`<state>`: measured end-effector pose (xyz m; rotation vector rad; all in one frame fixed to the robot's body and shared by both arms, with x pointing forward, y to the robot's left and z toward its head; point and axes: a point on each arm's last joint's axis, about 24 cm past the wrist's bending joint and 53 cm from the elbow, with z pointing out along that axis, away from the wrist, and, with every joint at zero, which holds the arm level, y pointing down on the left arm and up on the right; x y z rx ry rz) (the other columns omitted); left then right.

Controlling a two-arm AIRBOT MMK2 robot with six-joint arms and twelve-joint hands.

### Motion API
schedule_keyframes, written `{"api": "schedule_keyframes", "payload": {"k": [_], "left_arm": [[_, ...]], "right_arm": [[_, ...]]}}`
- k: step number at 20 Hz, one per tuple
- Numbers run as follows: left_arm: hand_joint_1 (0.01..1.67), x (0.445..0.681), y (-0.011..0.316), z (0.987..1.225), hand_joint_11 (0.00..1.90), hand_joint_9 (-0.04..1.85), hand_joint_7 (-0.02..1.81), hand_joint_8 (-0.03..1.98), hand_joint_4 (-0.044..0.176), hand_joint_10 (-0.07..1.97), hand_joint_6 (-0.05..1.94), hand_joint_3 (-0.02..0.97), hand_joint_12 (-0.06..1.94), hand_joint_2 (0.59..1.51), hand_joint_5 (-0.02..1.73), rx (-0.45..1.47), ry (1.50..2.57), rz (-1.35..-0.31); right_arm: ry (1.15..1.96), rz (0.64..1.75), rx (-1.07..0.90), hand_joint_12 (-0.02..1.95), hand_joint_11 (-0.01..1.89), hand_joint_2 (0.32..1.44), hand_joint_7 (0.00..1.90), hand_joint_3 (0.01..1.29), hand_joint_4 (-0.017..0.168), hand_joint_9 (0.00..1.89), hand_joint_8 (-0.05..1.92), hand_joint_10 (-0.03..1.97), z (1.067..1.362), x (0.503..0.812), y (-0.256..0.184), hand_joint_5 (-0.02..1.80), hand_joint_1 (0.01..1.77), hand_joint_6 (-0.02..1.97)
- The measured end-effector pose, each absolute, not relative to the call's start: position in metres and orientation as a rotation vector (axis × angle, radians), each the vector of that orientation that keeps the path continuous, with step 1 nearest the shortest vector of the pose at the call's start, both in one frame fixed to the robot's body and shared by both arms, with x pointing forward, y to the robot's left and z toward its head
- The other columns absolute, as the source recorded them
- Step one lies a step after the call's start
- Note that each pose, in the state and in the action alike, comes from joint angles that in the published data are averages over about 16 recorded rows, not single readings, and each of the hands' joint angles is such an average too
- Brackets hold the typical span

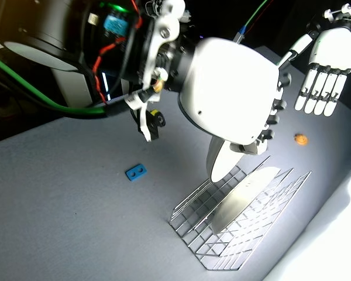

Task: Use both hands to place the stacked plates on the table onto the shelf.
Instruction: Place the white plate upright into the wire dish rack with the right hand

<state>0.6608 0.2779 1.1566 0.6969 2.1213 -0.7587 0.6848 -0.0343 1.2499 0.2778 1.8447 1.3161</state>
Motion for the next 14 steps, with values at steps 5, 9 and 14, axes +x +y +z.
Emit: {"api": "schedule_keyframes", "payload": {"k": [5,9,14], "left_arm": [[0.02,0.66,0.277,1.156,0.02,0.05,0.08,0.0,0.005,0.01,0.0,0.014,0.03,1.151,0.09,0.702,2.122,-0.762],[0.02,0.659,0.275,1.156,0.02,0.05,0.08,0.0,0.005,0.01,0.0,0.013,0.04,1.15,0.09,0.706,2.122,-0.764],[0.02,0.658,0.274,1.155,0.02,0.05,0.07,0.0,0.005,0.01,0.0,0.013,0.04,1.15,0.09,0.713,2.122,-0.768]], "right_arm": [[1.852,1.291,0.301,0.94,0.9,0.97,1.13,0.01,0.003,1.32,0.74,0.02,1.239,0.699,-0.036,0.96,1.3,0.93],[1.856,1.272,0.316,0.94,0.89,0.97,1.13,0.01,0.0,1.32,0.74,0.02,1.231,0.709,-0.038,0.96,1.3,0.93],[1.864,1.252,0.331,0.94,0.88,0.97,1.13,0.01,-0.001,1.31,0.75,0.02,1.219,0.716,-0.04,0.96,1.29,0.94]]}}
